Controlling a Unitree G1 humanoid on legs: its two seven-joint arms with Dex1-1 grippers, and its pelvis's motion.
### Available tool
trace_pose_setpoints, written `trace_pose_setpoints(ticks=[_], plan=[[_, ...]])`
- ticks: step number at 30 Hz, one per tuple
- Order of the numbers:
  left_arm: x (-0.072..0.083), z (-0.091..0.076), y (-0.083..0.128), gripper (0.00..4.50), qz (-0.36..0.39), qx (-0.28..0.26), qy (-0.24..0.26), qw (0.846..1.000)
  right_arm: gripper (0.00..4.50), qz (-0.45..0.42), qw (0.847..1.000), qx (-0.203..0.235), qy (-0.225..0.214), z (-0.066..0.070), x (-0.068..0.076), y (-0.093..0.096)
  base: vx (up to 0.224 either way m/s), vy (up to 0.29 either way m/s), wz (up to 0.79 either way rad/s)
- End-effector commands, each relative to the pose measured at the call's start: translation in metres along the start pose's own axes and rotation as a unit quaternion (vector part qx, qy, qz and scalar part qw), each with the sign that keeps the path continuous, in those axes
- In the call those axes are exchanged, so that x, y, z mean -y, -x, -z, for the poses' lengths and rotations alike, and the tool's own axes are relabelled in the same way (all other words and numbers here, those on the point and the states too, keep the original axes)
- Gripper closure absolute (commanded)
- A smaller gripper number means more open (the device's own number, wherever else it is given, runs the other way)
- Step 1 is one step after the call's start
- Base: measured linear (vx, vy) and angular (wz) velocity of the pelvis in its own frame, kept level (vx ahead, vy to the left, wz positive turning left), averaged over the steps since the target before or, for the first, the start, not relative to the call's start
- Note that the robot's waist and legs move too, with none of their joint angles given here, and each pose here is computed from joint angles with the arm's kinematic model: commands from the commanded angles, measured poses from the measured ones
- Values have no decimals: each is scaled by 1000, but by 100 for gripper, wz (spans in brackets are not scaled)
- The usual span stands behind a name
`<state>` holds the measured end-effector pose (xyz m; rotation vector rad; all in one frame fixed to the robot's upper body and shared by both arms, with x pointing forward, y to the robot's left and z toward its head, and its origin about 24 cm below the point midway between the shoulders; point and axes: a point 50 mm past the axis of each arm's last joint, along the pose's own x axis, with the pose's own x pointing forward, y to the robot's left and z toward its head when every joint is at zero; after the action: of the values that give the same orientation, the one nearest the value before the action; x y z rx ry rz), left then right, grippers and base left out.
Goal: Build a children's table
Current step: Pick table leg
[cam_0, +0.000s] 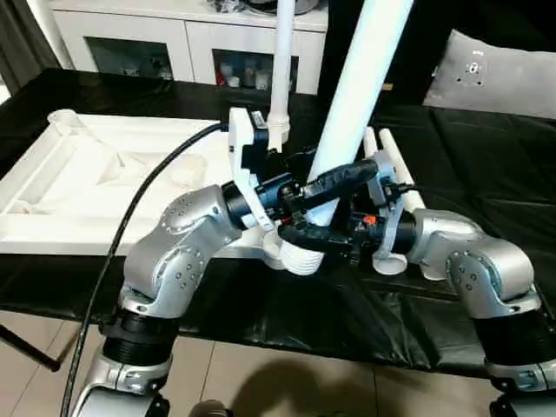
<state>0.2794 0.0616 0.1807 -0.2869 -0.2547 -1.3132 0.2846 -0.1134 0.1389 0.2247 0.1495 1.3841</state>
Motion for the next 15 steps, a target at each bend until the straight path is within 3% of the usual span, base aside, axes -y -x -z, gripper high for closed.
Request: trace_pose_setpoints(ticks=[1,15], plan=[[3,0,-1,261,4,-2,-8,1000,113,-2,1000,10,7,-9,-1,1,0,0,0],[2,-1,-6,261,0,7,-10,1000,235,-13,1000,3,-19,-3,-2,0,0,0,0]])
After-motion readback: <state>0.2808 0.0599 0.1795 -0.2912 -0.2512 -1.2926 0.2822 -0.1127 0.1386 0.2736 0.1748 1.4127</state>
